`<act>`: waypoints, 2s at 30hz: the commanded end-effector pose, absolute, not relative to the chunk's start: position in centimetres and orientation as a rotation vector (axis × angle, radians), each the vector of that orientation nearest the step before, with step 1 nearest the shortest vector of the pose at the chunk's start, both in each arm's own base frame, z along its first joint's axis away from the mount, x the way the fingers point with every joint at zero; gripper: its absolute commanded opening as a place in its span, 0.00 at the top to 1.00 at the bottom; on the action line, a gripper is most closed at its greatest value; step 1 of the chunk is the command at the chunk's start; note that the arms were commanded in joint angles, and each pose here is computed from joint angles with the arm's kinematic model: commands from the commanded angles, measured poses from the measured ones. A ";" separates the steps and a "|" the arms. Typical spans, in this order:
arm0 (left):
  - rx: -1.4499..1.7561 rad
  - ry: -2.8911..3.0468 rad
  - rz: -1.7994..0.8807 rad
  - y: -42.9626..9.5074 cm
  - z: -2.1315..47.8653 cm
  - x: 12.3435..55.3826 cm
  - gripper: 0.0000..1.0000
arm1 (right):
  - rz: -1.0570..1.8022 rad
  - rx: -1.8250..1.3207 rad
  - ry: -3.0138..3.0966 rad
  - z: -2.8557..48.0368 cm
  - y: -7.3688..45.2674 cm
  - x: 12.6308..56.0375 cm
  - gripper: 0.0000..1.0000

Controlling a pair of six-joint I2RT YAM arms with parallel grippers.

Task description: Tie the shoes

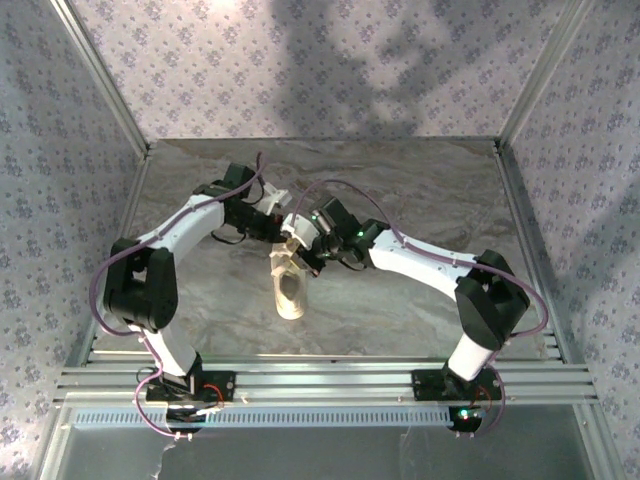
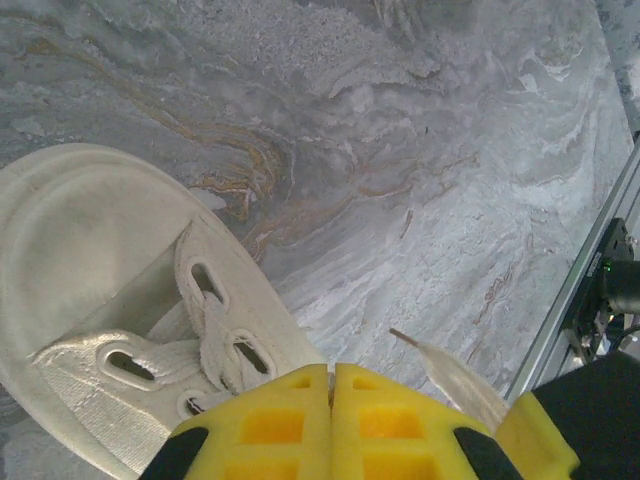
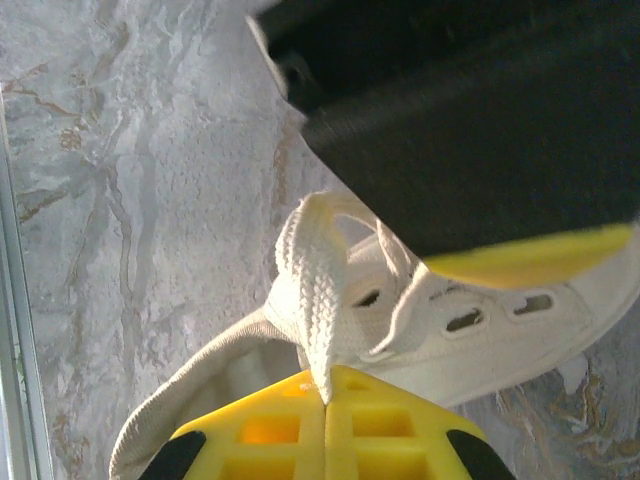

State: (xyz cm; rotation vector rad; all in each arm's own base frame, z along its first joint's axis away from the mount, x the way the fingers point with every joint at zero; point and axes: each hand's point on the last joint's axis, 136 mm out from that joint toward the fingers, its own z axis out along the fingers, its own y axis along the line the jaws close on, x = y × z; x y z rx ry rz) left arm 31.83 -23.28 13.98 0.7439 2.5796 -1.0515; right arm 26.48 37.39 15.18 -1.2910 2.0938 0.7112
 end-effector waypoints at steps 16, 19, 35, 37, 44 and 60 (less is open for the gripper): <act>1.000 2.304 -0.990 -22.5 16.2 28.4 1.00 | 0.640 -1.203 2.480 8.4 32.2 24.5 0.94; 1.034 2.272 -0.976 -22.5 16.0 27.8 1.00 | 0.673 -1.217 2.522 7.6 32.1 23.9 0.91; 1.104 2.082 -0.905 -22.5 16.5 26.6 1.00 | 1.065 -1.102 2.321 14.4 35.4 27.7 0.52; 1.102 2.078 -0.903 -22.5 16.5 26.5 1.00 | 1.091 -1.123 2.304 14.5 36.4 28.2 0.53; 1.099 2.046 -0.898 -22.4 16.7 26.2 1.00 | 1.111 -1.201 2.334 12.6 38.4 29.4 0.52; 1.076 2.053 -0.855 -21.7 16.7 25.9 1.00 | 1.045 -1.287 2.378 10.0 39.5 29.7 0.72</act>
